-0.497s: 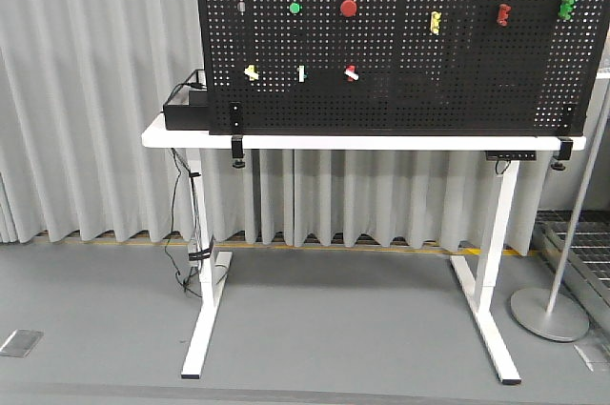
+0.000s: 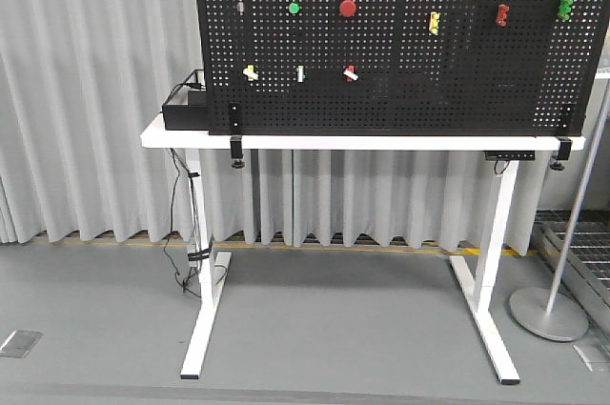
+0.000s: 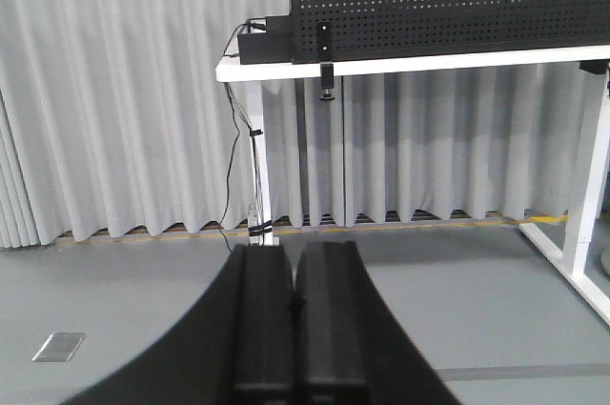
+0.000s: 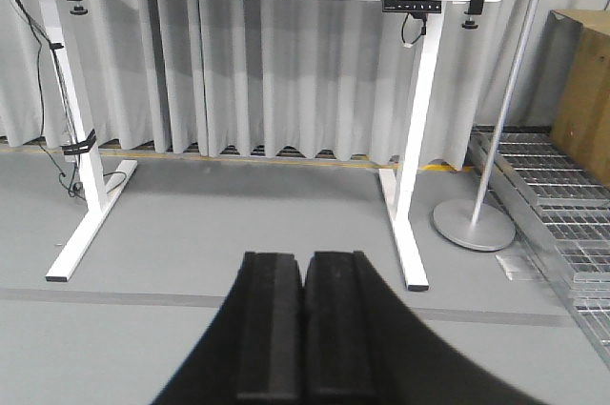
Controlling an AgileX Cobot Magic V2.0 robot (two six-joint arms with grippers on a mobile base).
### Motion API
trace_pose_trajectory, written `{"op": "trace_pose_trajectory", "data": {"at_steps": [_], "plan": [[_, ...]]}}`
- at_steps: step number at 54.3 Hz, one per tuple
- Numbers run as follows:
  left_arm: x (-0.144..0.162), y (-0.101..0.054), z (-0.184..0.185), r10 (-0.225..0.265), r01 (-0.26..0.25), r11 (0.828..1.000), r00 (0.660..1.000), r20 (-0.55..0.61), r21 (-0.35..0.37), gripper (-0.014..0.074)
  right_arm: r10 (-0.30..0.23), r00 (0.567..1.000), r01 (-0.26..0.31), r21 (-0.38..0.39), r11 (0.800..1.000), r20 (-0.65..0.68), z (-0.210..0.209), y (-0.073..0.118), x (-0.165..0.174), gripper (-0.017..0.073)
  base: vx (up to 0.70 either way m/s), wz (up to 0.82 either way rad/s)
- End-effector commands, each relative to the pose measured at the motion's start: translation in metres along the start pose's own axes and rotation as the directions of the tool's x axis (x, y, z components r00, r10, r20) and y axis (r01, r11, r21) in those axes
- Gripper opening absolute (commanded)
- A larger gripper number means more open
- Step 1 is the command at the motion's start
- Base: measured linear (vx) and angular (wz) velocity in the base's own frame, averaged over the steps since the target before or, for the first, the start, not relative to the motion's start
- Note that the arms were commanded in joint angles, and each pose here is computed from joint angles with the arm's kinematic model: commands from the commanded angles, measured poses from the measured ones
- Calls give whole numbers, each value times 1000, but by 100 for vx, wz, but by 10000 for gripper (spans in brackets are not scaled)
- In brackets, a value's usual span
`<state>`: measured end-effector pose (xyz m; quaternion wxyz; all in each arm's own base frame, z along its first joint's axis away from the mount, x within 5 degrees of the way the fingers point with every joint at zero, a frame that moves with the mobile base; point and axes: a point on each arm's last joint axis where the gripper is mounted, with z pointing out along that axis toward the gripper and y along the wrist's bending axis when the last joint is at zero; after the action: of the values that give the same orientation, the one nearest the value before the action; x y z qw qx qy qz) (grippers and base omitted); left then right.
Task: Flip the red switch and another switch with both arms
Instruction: 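Drive the base forward toward the black pegboard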
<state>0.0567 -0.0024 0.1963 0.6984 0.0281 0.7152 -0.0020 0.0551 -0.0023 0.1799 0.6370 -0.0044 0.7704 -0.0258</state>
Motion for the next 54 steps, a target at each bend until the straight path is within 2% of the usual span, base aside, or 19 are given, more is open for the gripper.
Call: {"op": "trace_pose_trajectory", "data": {"at_steps": [1, 54], "plan": [[-1, 0, 0, -18, 18, 1000, 997, 72, -2, 2, -2, 996, 2, 1, 1000, 87, 0, 0, -6, -4, 0, -1], [-1, 0, 0, -18, 18, 1000, 997, 72, -2, 2, -2, 996, 2, 1, 1000, 87, 0, 0, -6, -4, 8, 2]]}}
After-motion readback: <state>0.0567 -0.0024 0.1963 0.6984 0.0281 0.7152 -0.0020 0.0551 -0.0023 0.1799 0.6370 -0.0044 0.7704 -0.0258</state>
